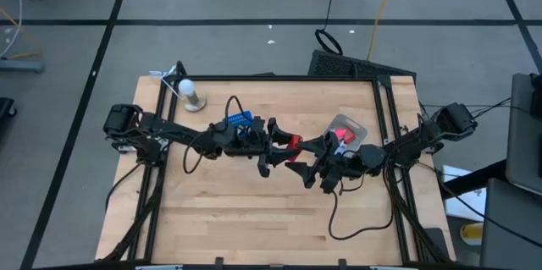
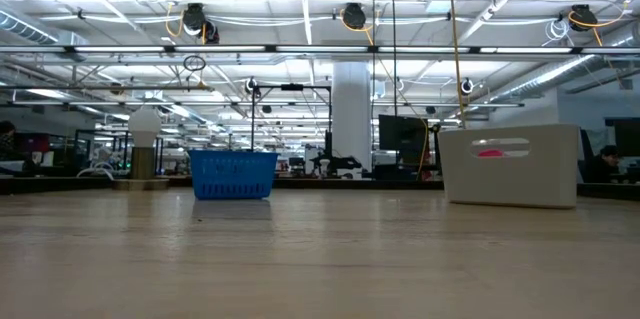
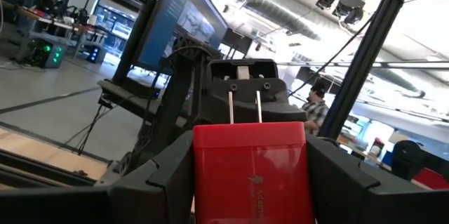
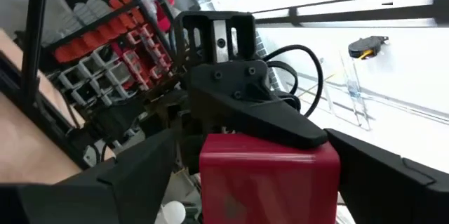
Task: Pick & Place Office items
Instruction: Put the red charger adapter into the gray bin
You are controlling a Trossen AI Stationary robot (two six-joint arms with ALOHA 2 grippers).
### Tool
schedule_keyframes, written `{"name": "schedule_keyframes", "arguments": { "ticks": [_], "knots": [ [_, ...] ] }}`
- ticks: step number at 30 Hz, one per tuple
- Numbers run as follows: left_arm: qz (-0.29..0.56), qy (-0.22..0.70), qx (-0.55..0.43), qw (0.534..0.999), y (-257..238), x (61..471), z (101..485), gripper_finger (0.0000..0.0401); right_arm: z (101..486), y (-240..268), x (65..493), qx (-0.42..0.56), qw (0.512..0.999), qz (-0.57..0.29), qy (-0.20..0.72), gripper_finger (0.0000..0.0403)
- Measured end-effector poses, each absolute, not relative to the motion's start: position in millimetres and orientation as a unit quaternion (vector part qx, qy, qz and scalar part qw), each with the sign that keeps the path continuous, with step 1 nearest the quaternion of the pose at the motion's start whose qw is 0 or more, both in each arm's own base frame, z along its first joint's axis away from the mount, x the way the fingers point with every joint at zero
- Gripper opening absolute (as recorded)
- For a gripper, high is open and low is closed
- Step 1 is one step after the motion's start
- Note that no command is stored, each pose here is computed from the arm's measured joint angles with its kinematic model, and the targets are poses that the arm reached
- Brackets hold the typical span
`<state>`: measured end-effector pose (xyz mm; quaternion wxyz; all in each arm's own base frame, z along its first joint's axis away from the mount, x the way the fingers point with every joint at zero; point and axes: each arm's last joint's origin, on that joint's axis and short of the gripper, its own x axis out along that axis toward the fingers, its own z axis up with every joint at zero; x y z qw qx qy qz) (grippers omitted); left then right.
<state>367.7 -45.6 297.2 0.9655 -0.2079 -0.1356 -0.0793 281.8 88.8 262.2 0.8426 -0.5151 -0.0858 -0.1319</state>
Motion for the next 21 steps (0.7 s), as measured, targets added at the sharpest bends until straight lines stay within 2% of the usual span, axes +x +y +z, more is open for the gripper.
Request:
{"name": "schedule_keyframes", "arguments": {
  "ticks": [3,6,14,21],
  "knots": [
    [-0.080,-0.135,-0.208,0.965,-45.2,367.8,297.1,0.0211,260.9,88.8,282.1,-0.521,0.840,-0.130,-0.078,0.0346],
    [-0.079,-0.133,-0.209,0.965,-44.7,367.9,296.8,0.0211,261.5,87.9,281.9,-0.520,0.838,-0.147,-0.071,0.0333],
    [-0.082,-0.126,-0.208,0.966,-44.9,368.3,295.4,0.0211,260.6,86.8,282.0,-0.528,0.833,-0.160,-0.052,0.0251],
    [-0.086,-0.119,-0.211,0.966,-45.2,368.6,294.4,0.0211,260.0,86.8,282.1,-0.521,0.837,-0.160,-0.051,0.0249]
  ]
}}
